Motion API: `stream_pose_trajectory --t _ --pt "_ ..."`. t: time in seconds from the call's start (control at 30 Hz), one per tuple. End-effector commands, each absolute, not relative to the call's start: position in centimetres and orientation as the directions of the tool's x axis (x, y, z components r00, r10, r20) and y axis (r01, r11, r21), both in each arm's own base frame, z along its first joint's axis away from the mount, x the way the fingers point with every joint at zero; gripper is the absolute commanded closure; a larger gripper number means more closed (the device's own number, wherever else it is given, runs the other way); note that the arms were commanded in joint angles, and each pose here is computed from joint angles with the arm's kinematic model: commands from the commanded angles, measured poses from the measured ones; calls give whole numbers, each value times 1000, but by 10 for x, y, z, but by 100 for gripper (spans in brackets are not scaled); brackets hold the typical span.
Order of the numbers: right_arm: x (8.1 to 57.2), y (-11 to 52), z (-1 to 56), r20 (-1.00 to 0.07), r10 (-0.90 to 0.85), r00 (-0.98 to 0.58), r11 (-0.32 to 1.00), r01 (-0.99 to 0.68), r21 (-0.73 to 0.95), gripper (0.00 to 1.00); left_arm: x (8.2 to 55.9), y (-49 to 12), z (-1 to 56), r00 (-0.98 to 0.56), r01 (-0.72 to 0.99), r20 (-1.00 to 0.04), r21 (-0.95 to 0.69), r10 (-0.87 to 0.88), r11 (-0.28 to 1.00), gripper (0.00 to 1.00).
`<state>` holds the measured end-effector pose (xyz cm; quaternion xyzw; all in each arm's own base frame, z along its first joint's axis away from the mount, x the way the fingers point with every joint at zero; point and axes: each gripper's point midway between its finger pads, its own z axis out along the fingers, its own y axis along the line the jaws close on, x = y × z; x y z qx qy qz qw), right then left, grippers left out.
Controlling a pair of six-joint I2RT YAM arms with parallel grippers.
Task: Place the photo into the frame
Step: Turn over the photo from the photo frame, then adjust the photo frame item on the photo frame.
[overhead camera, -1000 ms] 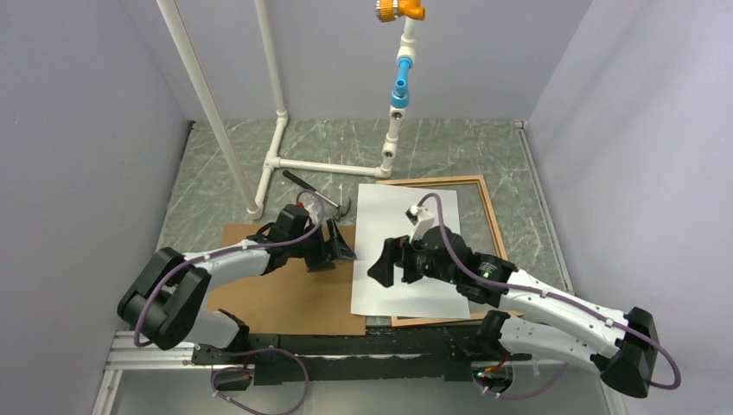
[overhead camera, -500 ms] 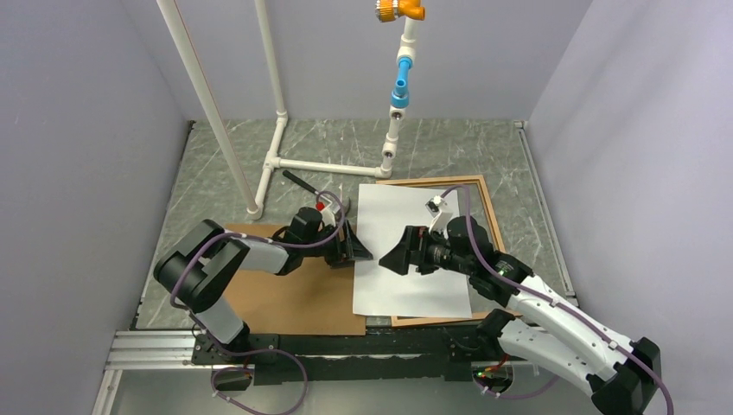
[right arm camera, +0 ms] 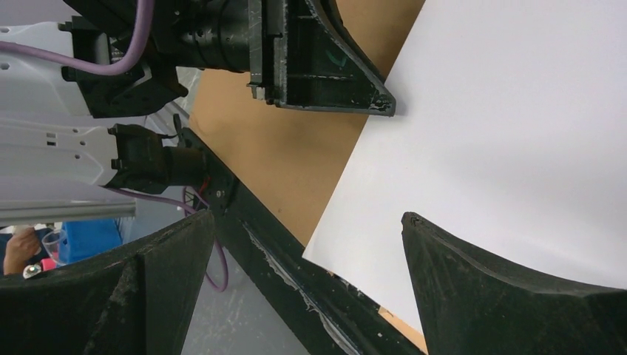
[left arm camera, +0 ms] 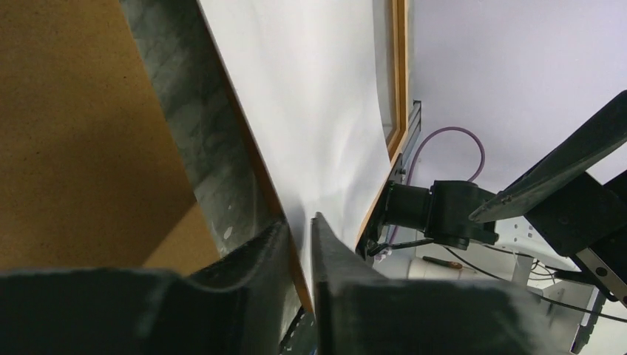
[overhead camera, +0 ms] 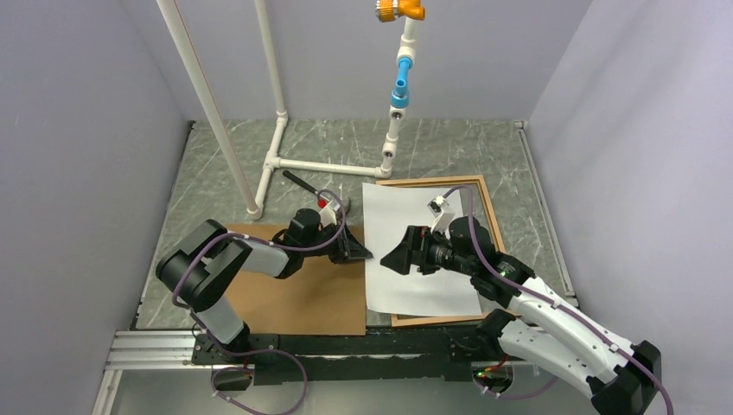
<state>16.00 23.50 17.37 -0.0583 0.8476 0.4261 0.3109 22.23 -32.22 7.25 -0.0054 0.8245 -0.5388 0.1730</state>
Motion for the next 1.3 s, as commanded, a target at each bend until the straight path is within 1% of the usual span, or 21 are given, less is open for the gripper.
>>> stream_pose_trajectory --t 0.0,0.07,0.1,0.37,0.5,0.67,0.93,1.27 --pt "164 234 182 -589 196 -784 625 -363 691 1 225 -331 83 -933 208 -296 -908 -206 364 87" --pt "165 232 185 -594 204 -778 630 -360 688 1 226 -332 85 -931 203 -292 -912 -218 355 99" --pt "165 231 186 -596 206 -776 633 -358 686 1 227 -332 85 -929 202 -293 -913 -225 355 100" --pt "166 226 199 -611 231 -757 635 -358 684 1 232 -335 93 -905 201 -327 -892 -271 405 100" --pt "168 221 205 -620 256 -741 643 -348 682 1 233 -344 101 -895 199 -332 -894 -298 401 100" --pt "169 217 208 -627 270 -730 652 -341 677 1 232 -365 108 -899 219 -339 -896 -276 387 100" --pt "169 212 210 -635 275 -722 665 -334 668 1 229 -392 110 -908 220 -328 -903 -259 370 100" --pt "171 208 214 -649 275 -709 681 -333 652 1 228 -412 103 -919 202 -302 -912 -252 358 100"
